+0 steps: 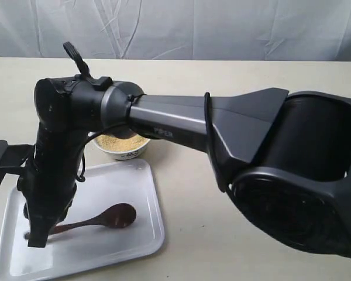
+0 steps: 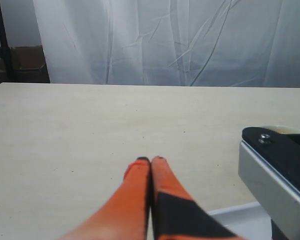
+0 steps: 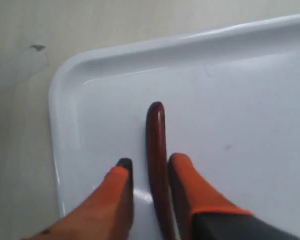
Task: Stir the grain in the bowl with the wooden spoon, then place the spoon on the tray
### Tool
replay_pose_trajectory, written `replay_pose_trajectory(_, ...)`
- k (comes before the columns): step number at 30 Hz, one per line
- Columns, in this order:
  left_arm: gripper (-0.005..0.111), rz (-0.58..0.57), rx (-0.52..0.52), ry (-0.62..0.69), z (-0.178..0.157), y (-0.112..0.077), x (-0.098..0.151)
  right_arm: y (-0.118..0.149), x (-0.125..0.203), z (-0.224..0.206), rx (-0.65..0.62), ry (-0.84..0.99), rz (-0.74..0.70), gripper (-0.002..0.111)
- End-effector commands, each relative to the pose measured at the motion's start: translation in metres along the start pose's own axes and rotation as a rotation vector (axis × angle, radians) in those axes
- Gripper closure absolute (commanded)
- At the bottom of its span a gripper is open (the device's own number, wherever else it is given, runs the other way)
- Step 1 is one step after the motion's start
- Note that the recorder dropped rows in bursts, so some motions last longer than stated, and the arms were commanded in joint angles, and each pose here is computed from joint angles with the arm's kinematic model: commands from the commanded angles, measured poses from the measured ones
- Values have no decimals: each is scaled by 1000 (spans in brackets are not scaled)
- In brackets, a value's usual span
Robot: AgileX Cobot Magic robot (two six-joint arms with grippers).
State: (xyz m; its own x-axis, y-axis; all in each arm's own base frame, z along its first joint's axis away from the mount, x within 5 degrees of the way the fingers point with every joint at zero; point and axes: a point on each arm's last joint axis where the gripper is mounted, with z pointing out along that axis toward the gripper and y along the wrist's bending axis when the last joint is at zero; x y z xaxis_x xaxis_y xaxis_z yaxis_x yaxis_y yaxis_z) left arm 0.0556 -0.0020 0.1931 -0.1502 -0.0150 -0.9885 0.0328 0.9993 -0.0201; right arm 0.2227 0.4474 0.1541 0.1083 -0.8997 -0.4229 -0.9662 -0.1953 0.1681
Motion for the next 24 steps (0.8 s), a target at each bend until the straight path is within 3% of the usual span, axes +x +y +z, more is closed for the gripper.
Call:
replay_pose_trajectory(1, 106, -5, -3, -7, 0, 0, 1, -3, -2, -1, 36, -12, -17, 59)
replay_pose_trajectory(9, 106, -5, -3, -7, 0, 0, 1, -12, -8, -26, 213, -3, 152, 60)
replay_pose_trajectory(11, 106, -5, -3, -7, 0, 0, 1, -19, -4, -43, 300, 20, 225, 69)
replay_pose_trajectory(14, 106, -5, -3, -7, 0, 0, 1, -35, 9, -67, 361, -4, 406, 93)
replay_pose_trajectory(16, 106, -5, -3, -7, 0, 0, 1, -48, 24, -83, 362, -20, 565, 108)
replay_pose_trajectory(21, 106, -5, -3, -7, 0, 0, 1, -80, 81, -124, 349, 66, 870, 108)
replay_pose_trajectory(24, 106, -5, -3, -7, 0, 0, 1, -100, 151, -176, 418, 44, 1131, 108)
